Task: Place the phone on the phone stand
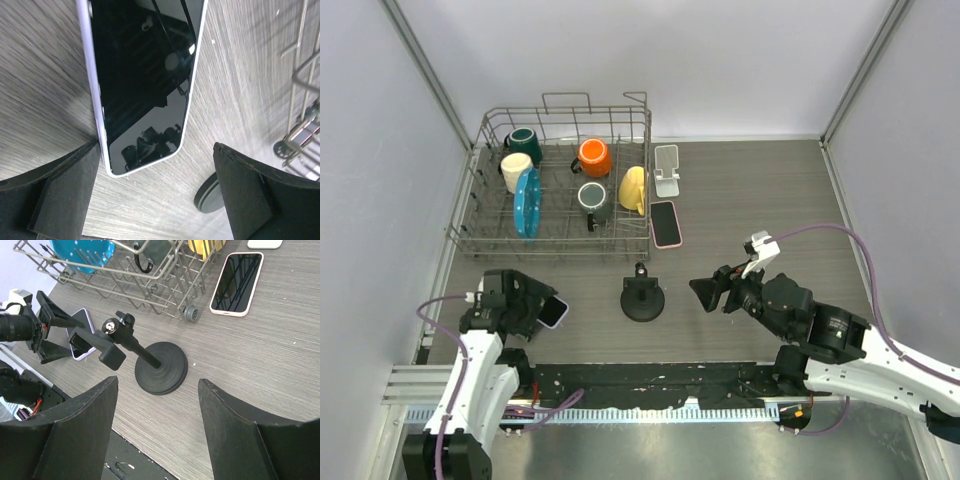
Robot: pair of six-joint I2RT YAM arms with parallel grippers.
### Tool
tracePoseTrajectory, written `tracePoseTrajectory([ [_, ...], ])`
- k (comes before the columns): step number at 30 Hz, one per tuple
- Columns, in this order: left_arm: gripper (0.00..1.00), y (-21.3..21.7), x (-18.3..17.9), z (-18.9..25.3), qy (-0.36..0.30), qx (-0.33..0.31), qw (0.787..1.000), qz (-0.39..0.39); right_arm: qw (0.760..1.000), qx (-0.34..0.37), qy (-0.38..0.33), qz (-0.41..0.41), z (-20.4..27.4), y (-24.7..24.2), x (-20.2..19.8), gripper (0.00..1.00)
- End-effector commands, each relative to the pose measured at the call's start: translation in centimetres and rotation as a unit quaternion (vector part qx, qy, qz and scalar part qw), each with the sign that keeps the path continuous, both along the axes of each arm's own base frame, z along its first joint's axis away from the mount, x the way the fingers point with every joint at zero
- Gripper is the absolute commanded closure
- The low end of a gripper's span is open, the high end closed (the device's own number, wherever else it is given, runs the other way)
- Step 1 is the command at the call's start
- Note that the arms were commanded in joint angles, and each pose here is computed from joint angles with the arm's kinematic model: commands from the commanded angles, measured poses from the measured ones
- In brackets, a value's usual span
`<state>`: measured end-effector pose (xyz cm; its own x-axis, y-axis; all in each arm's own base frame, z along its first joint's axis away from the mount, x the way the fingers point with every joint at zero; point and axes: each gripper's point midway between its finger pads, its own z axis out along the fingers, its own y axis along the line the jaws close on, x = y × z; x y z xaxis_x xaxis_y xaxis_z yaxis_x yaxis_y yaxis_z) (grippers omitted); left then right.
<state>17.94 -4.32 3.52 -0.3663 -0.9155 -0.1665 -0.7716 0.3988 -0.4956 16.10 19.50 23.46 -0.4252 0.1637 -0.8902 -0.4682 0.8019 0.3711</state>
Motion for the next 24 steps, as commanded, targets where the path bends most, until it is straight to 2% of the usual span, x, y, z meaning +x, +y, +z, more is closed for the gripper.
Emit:
tracePoseTrajectory([
  [1,0.0,-1.5,-1.8,-0.4,0.03,-0.001,0.998,-0.05,0.999,0.032,-0.01,0.008,2.2,1.2,0.2,0.3],
  [5,0.0,-0.7,-1.8,-0.5,0.058,0.013,0.998,-0.021,0.999,0.031,-0.01,0.007,2.1,1.5,0.4,0.29],
  [14,0.0,0.2,-0.3,-0.6,0.106,0.045,0.993,-0.028,0.999,0.051,0.002,0.012,2.0,1.8,0.0,0.29],
  [24,0.0,0.4,-0.1,-1.9,0.15,0.048,0.987,-0.013,0.999,0.039,0.005,0.006,1.4,1.8,0.3,0.3],
])
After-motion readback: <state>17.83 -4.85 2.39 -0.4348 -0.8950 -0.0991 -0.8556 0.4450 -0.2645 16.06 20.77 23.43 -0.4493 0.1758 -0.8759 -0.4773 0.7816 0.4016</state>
